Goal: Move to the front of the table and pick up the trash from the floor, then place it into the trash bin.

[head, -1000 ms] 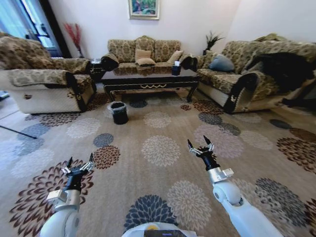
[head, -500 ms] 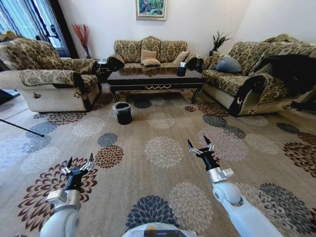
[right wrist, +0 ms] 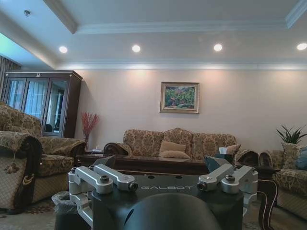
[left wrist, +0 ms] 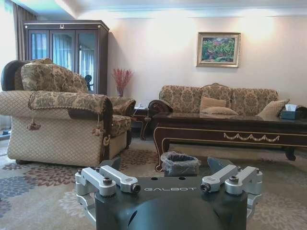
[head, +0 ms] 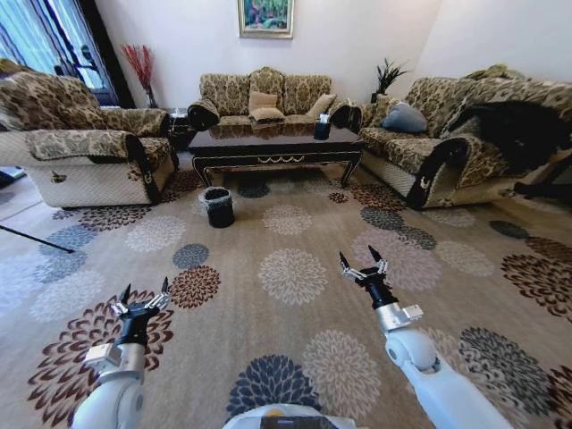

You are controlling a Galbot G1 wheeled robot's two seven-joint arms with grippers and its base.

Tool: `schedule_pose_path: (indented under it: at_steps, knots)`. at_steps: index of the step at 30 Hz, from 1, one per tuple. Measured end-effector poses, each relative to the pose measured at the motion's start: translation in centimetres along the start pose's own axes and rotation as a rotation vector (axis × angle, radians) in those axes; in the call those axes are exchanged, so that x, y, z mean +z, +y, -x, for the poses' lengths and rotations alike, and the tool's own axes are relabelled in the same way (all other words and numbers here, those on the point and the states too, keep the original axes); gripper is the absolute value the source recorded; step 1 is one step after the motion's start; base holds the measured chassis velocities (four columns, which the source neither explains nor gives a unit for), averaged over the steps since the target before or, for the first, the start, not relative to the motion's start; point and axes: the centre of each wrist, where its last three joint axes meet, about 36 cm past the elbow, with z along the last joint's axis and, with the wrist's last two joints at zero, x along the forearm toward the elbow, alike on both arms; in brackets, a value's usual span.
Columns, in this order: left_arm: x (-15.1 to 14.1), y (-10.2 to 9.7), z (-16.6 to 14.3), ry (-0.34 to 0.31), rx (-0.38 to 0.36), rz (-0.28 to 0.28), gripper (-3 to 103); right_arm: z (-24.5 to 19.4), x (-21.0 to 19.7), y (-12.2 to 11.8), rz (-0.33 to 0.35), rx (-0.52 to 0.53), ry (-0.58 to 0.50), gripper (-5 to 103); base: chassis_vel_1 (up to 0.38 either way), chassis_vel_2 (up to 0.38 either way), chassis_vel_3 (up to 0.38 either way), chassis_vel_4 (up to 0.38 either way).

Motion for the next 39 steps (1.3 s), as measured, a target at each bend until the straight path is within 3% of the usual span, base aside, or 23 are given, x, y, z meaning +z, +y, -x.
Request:
schedule_pose_path:
  at_steps: [39]
  knots:
    - [0.0, 0.0, 0.0, 0.0, 0.0, 0.0, 100, 0.0, 0.0, 0.0, 0.0, 0.0, 0.0, 100, 0.0, 0.0, 0.0, 0.0]
